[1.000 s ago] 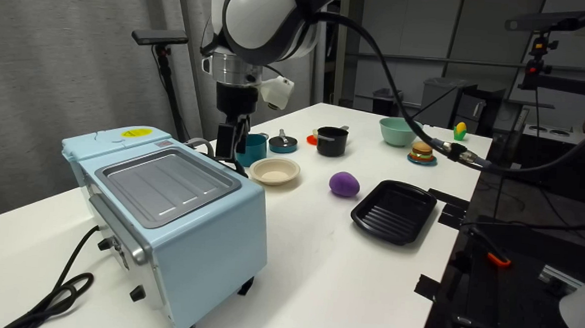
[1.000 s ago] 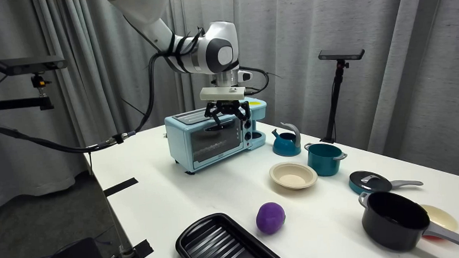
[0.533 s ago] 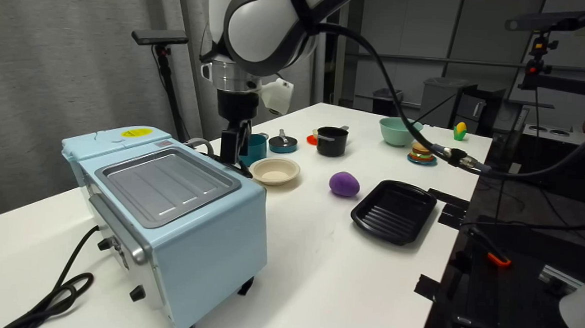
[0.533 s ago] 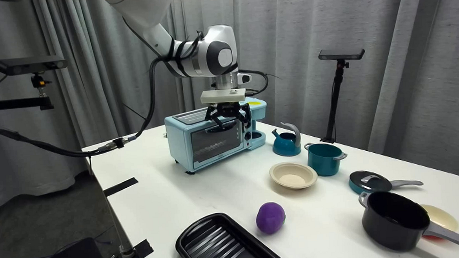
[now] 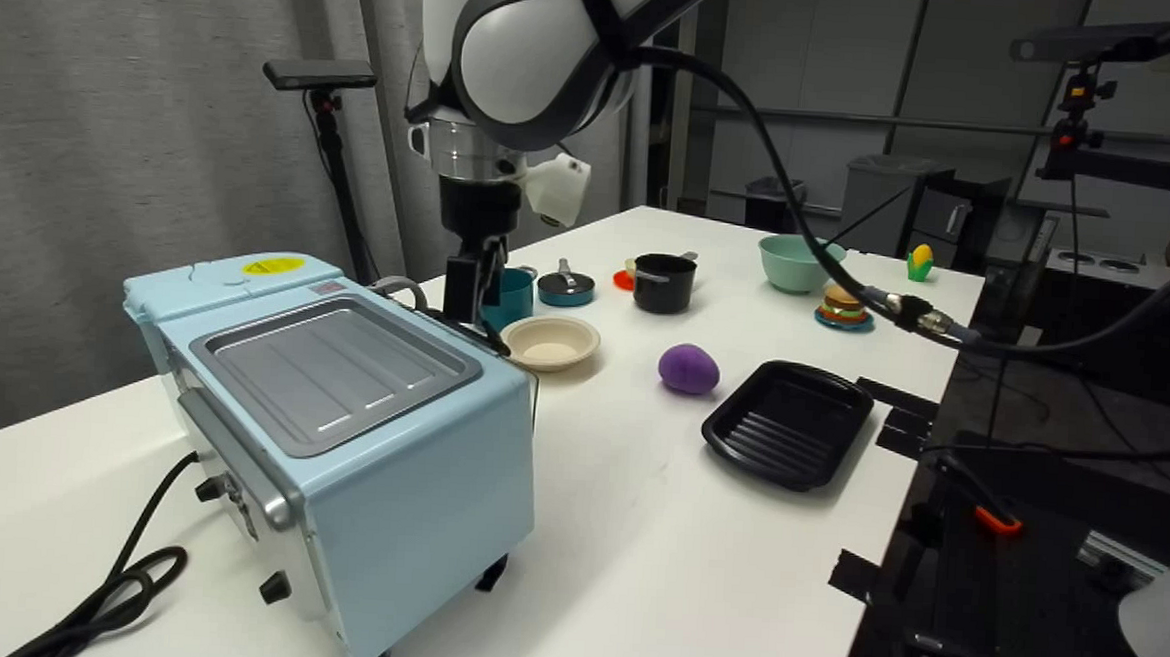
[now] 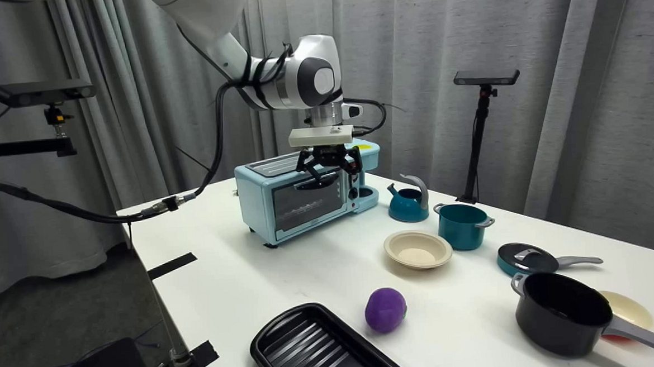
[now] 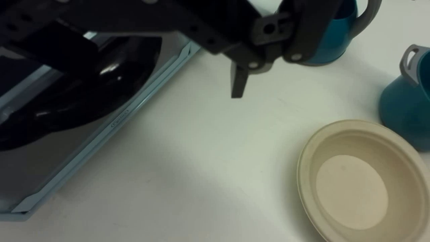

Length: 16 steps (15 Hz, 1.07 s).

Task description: Open, close and open the toaster oven

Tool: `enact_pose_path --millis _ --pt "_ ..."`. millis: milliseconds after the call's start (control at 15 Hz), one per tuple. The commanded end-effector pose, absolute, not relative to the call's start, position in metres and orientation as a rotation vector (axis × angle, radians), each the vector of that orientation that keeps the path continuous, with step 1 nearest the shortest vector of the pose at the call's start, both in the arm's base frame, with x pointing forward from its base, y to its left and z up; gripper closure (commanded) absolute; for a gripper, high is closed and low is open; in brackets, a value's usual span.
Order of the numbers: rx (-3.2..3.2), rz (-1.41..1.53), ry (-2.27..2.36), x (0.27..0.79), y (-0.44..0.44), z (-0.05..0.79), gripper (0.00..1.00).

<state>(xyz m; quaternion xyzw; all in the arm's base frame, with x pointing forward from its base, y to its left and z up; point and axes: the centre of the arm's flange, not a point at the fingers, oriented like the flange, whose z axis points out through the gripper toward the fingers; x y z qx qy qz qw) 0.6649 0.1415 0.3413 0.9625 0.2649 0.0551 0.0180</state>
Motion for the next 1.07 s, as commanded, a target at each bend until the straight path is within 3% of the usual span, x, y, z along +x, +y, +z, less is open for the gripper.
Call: enact_pose_path --millis 0,1000 --pt "2.967 0.198 0.761 0.679 0.13 0.331 0.0" --pt "2.82 0.115 0.739 0.691 0.099 0.292 0.0"
